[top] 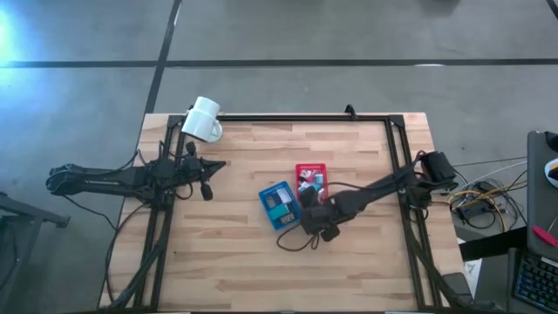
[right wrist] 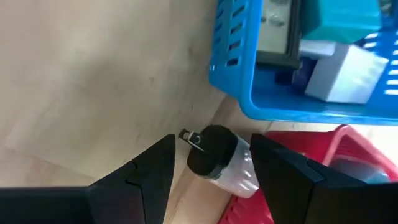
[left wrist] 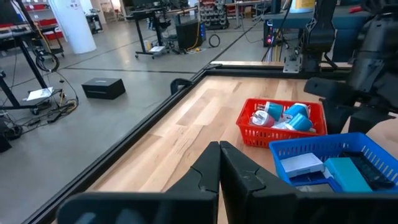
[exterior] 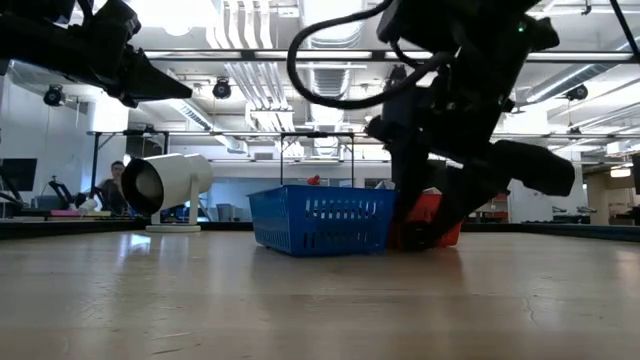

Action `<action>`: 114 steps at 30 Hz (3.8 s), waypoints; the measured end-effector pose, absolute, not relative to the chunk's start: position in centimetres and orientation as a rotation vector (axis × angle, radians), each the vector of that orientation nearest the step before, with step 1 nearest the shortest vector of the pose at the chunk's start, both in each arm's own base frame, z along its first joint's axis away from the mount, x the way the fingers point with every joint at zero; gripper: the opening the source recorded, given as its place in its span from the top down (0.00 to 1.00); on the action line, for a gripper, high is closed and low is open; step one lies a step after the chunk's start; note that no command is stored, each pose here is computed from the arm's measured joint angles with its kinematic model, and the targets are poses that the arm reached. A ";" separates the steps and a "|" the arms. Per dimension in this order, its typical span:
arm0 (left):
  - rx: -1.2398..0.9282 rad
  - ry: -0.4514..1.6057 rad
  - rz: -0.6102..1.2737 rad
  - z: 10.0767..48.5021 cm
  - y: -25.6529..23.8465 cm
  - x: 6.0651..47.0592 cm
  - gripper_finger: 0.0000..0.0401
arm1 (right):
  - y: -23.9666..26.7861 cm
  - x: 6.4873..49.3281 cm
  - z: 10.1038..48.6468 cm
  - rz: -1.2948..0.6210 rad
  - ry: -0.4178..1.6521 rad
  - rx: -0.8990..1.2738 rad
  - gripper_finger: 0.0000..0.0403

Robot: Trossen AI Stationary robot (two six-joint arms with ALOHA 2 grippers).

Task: Pick & Place Office items
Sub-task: Put the black charger adapter into the red bin

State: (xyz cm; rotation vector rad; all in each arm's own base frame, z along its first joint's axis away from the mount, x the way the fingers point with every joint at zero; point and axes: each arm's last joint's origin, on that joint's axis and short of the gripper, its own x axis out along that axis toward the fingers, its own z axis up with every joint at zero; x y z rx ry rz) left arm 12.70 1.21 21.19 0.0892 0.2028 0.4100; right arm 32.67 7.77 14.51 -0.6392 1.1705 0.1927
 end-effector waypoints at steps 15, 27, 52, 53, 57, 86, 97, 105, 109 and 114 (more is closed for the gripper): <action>0.094 0.206 0.410 21.2 1.2 12.7 0.97 | 7.1 32.4 14.0 0.271 1.243 -0.435 0.52; 0.085 0.208 0.411 21.1 1.2 12.7 0.97 | 9.6 30.4 14.8 0.243 1.453 -0.159 0.57; 0.074 0.257 0.411 20.6 1.2 12.6 0.97 | 9.1 29.2 19.8 -0.206 1.212 0.146 0.45; 0.075 0.257 0.411 20.6 1.2 12.6 0.97 | 8.7 29.0 19.6 -0.221 1.231 0.156 0.44; 0.079 0.266 0.411 20.5 1.2 12.5 0.97 | 7.3 28.3 18.8 -0.267 1.286 0.148 0.43; 0.054 0.294 0.420 20.2 1.2 12.4 0.97 | 1.1 18.7 22.1 -0.079 0.546 0.629 0.50; 0.044 0.318 0.422 20.0 1.2 12.4 0.97 | 2.2 21.3 20.1 -0.079 1.213 0.758 0.50; 0.022 0.315 0.424 20.0 1.2 12.4 0.97 | 2.8 23.0 18.9 -0.234 1.422 0.731 0.50; 0.016 0.316 0.425 19.9 1.2 12.4 0.97 | 2.7 24.9 18.4 -0.248 1.377 0.679 0.50; 0.016 0.316 0.424 19.9 1.2 12.4 0.97 | 2.7 27.6 18.7 -0.249 1.324 0.634 0.50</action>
